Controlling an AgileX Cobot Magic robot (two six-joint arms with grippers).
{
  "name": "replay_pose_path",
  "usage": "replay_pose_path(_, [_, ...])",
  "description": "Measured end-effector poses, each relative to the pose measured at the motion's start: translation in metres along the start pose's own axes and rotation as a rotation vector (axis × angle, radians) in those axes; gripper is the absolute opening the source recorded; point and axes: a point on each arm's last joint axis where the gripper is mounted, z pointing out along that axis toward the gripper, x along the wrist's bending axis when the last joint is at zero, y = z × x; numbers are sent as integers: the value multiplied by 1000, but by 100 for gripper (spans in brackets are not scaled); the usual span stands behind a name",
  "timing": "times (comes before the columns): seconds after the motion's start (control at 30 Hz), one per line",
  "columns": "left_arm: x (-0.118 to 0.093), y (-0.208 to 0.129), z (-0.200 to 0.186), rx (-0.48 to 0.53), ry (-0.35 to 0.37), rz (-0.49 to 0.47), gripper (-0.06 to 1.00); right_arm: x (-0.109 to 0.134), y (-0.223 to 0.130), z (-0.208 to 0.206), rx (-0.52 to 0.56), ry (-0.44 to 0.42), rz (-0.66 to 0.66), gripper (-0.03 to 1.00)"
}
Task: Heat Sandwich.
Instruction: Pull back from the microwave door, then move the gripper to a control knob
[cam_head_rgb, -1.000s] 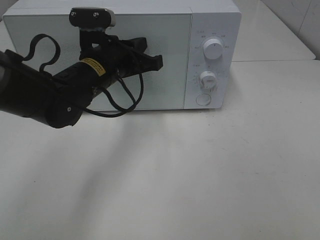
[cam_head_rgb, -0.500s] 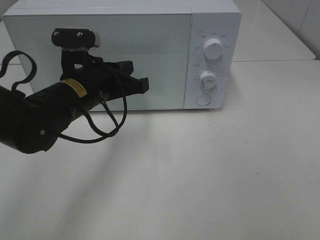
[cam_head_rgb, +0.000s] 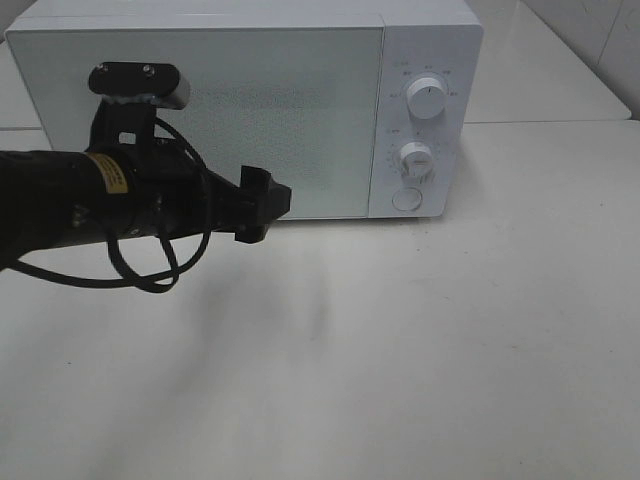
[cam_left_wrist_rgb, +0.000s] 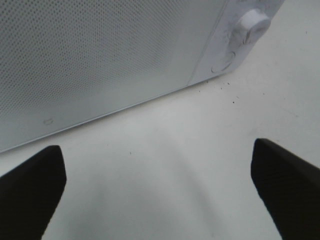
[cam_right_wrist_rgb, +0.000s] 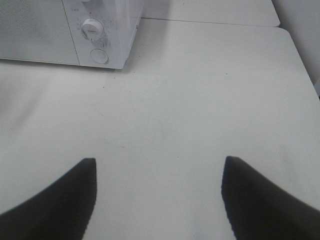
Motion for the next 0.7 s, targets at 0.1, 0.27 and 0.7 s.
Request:
replay_pose_path(0.1, [-2, 4, -16, 68, 4, 3, 97, 0, 0, 0, 0, 0, 0, 68])
replay_pose_path(0.27, [-2, -1, -35, 222, 20, 7, 97, 0, 0, 0, 0, 0, 0, 68])
replay_pose_path(0.7, [31, -15, -82, 615, 163, -34, 97, 0, 0, 0, 0, 0, 0, 68])
